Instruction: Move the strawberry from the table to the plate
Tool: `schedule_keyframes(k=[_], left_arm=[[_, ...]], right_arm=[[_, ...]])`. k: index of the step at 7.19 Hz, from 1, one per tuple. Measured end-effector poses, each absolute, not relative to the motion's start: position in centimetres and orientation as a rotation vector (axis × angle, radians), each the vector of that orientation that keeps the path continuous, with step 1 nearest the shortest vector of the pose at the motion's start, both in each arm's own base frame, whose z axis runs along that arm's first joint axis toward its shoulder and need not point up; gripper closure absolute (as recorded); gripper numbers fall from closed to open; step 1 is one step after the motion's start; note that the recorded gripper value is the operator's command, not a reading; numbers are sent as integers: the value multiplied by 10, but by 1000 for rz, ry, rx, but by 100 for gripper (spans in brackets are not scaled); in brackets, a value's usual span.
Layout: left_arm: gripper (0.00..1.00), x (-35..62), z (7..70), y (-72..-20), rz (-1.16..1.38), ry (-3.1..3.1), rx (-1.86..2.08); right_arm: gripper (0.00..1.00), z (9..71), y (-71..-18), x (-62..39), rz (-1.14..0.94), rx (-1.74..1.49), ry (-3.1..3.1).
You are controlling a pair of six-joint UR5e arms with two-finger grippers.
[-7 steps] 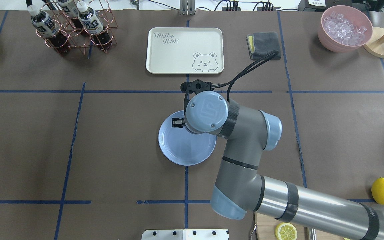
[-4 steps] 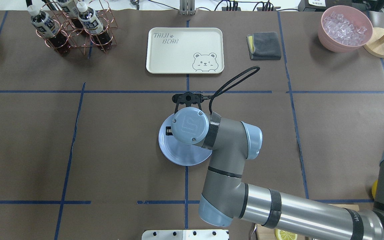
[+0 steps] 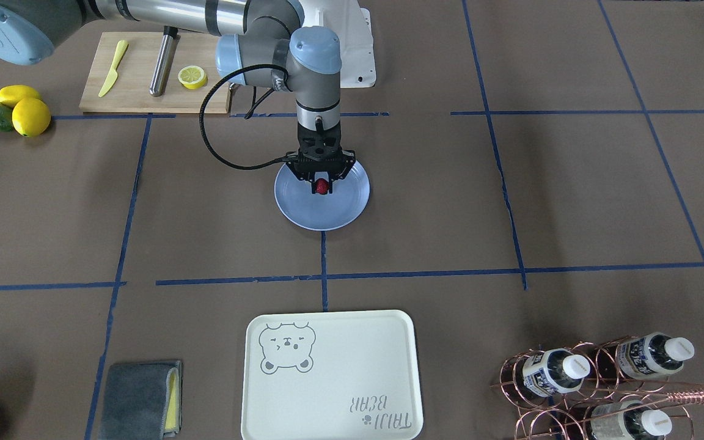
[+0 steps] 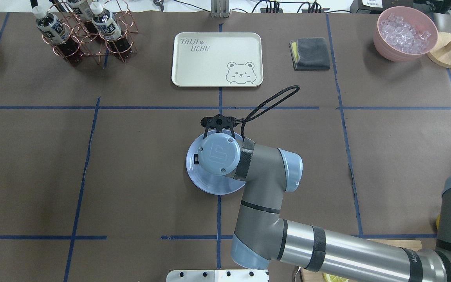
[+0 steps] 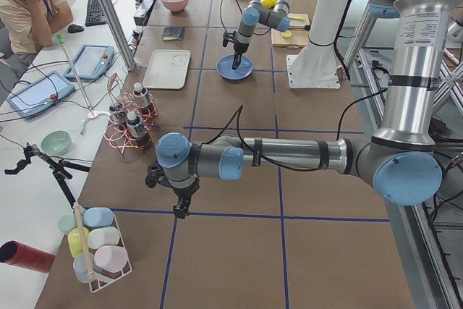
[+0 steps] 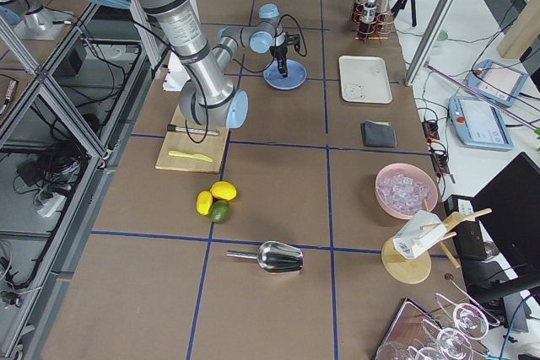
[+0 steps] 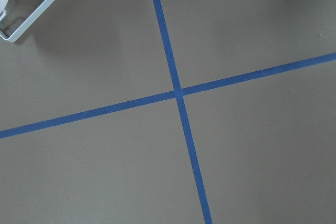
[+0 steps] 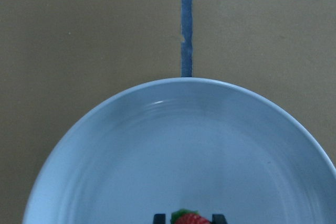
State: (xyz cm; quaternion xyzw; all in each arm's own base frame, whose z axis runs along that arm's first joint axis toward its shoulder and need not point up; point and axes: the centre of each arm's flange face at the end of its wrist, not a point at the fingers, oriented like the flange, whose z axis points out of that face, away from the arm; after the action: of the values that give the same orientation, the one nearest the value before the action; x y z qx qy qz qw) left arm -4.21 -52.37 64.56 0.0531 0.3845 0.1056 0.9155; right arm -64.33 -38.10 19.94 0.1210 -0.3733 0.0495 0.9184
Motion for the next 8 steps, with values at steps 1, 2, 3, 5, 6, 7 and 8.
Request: schedule_keyframes(k=[1, 2, 3, 5, 6, 7, 8], left_arm=[[0, -42, 646, -524, 217, 791, 109], [0, -42, 646, -524, 217, 791, 110], [0, -43, 646, -523, 216, 791, 109], [0, -43, 643, -523, 221, 789, 116], [0, -43, 644, -520, 221, 787, 114], [0, -44, 649, -512, 218, 787, 105], [0, -44, 653, -501, 215, 786, 98]], right_arm=[[0, 199, -380, -644, 100, 250, -769], [0, 195, -379, -645, 98, 254, -772], [0, 188, -380, -642, 96, 262, -784], [0, 169, -407, -600, 75, 280, -813], [0, 174, -441, -555, 34, 271, -805], [0, 194, -474, -500, -18, 263, -798], [0, 227, -505, -427, -81, 264, -791]])
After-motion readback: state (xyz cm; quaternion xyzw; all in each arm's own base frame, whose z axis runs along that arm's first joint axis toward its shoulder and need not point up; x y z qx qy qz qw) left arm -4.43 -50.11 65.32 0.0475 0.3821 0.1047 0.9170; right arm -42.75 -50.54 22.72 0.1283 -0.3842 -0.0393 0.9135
